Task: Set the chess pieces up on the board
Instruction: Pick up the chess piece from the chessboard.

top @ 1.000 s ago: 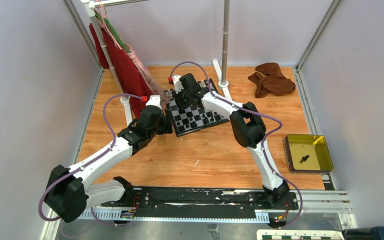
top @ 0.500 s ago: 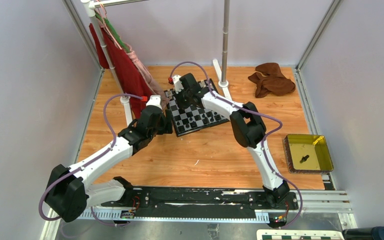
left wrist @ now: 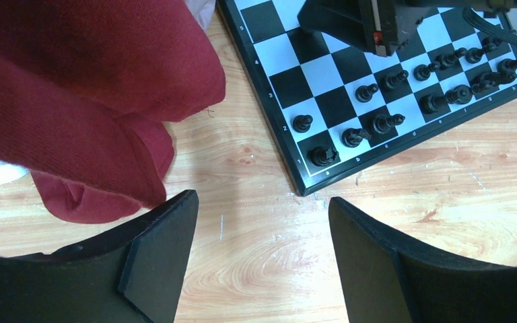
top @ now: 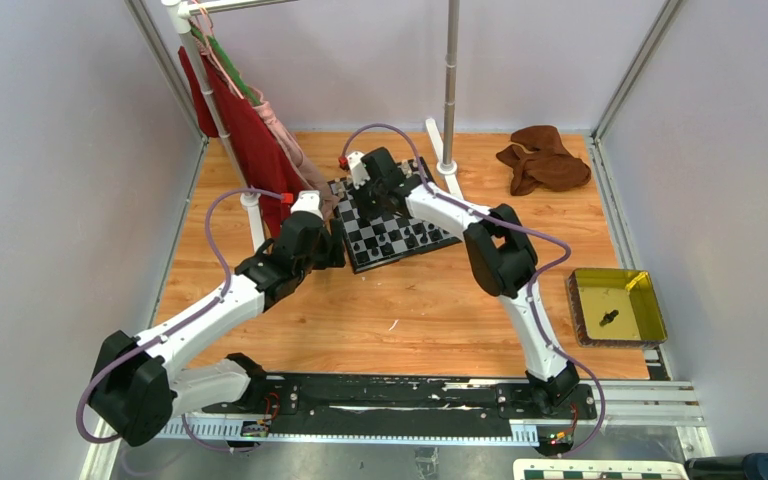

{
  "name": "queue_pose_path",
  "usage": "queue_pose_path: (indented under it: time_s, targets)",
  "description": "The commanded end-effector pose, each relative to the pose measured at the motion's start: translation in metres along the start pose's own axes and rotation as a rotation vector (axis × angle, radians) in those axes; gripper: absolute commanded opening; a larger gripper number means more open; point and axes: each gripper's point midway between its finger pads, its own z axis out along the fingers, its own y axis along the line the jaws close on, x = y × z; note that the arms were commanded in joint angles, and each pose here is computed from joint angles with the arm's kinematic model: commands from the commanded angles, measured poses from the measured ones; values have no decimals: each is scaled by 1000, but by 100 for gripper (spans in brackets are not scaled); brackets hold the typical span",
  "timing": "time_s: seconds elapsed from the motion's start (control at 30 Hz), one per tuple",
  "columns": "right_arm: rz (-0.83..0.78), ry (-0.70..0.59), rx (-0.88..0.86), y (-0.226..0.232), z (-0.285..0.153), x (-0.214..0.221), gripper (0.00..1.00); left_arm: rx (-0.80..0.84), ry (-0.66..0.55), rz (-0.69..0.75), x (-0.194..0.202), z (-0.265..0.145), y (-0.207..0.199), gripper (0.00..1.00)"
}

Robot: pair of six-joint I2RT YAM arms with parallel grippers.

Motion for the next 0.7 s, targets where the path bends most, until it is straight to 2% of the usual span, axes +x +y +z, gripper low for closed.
queue_pose_path:
  time_s: [0.0, 0.67]
  targets:
    - [-30, -26, 22, 1, -30, -14, 0, 11, -21, -27, -2, -6, -2, 77]
    - [-60, 27, 8, 43, -54, 21, 0, 11, -38, -84, -4, -20, 2, 76]
